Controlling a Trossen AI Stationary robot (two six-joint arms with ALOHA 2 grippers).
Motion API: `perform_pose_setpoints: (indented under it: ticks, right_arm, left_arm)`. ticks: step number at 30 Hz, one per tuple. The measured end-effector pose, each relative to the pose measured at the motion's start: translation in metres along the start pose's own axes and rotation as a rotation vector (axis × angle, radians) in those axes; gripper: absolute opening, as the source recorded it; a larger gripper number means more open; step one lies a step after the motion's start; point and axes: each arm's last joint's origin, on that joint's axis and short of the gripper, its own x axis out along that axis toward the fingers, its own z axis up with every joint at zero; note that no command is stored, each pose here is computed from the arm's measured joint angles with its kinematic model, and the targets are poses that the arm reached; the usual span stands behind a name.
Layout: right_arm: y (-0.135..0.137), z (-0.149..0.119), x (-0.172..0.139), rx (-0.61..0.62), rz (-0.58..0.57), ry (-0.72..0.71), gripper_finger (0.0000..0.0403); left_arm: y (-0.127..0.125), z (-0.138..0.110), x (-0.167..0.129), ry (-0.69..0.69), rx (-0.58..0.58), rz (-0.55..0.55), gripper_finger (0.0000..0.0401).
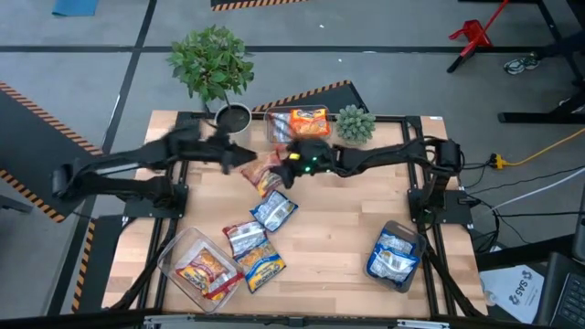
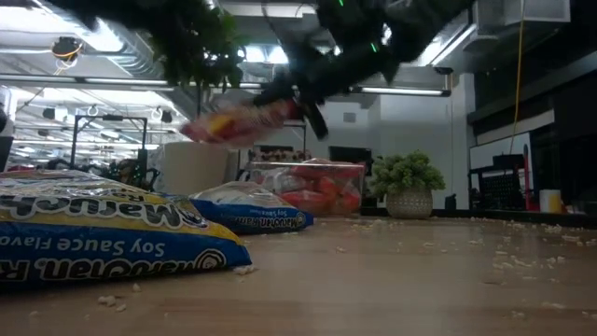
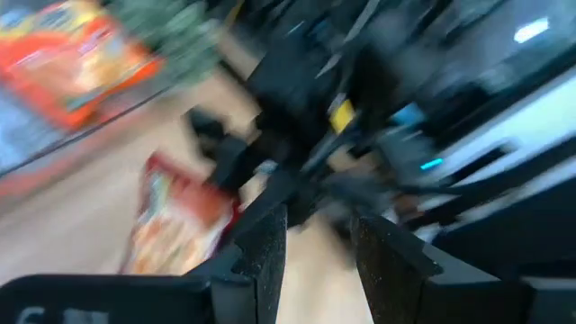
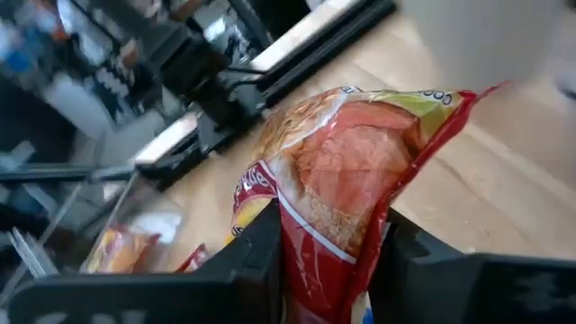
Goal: Sort Maruchan noodles
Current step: Put the red noodle pack into the bottom transparent bin
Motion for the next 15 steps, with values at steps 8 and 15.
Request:
perform_pose_setpoints:
  ticks: [8,15]
  right_arm:
    - [0.095,0.014,0.037,-0.286,0.089,0.075,0.0088]
    - [0.154,0.017,0.073,-0.53,0.282,0.033,0.0088]
  left_arm:
    - [-0.043,0.006,-0.089,-0.25,-0.071,-0.302,0.0122]
    - [-0.053,0.0,-0.148,-0.468,-0.078,-0.419,0.0121]
